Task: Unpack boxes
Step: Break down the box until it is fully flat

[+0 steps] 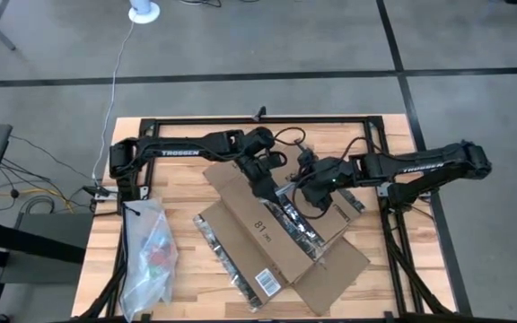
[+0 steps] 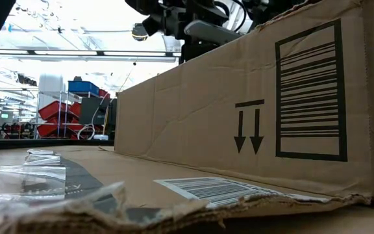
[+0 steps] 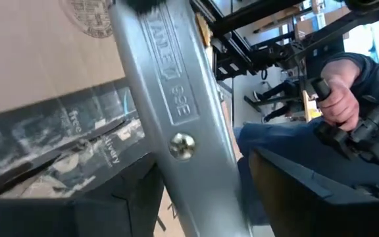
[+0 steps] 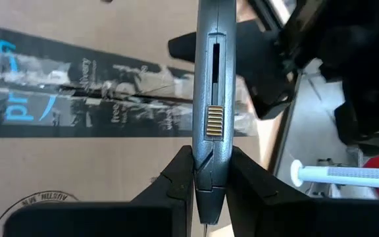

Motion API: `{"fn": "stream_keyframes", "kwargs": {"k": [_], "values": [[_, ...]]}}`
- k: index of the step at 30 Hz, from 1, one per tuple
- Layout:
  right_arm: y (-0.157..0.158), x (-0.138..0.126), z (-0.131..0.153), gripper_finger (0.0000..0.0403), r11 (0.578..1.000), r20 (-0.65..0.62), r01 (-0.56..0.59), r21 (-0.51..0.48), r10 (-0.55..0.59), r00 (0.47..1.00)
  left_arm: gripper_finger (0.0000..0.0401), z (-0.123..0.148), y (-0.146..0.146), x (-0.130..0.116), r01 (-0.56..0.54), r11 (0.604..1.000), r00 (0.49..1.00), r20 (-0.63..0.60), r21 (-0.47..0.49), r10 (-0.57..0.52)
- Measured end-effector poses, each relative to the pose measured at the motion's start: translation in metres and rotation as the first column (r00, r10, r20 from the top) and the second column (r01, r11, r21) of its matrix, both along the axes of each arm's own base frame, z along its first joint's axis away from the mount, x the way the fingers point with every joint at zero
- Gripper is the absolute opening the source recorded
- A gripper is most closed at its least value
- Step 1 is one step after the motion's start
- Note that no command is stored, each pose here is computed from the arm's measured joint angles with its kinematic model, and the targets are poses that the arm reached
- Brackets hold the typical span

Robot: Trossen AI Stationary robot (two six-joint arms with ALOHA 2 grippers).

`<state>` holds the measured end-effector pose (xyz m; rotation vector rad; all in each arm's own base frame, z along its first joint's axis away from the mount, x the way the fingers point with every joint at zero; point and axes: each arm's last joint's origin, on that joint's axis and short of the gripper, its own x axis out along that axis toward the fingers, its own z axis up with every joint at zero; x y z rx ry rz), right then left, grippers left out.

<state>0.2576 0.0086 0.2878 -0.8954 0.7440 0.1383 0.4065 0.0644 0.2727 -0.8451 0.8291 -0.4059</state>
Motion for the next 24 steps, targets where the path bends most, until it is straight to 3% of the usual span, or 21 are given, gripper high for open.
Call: {"fn": "stream_keyframes", "kwargs": {"k": [8,14,19,24], "values": [[0.002,-0.001,0.000,0.0043,1.000,-0.004,-0.008,-0.002,0.008,1.000,0.0199,0.000,0.001,0.000,0.002,1.000,1.000,0.000,-0.002,-0.002],[0.002,-0.002,0.000,0.0059,1.000,-0.004,0.002,0.007,-0.002,1.000,0.0107,-0.005,0.001,-0.001,-0.009,0.999,1.000,-0.020,0.044,0.010],[0.003,-0.003,0.002,0.0094,1.000,0.005,-0.001,0.013,0.001,1.000,0.0107,-0.004,0.001,-0.001,-0.010,0.997,1.000,-0.008,0.081,0.010],[0.005,-0.012,0.008,0.0100,0.999,-0.027,0.020,0.026,-0.019,0.999,0.0107,-0.006,-0.002,-0.002,-0.014,0.995,1.000,-0.026,0.101,0.017]]}}
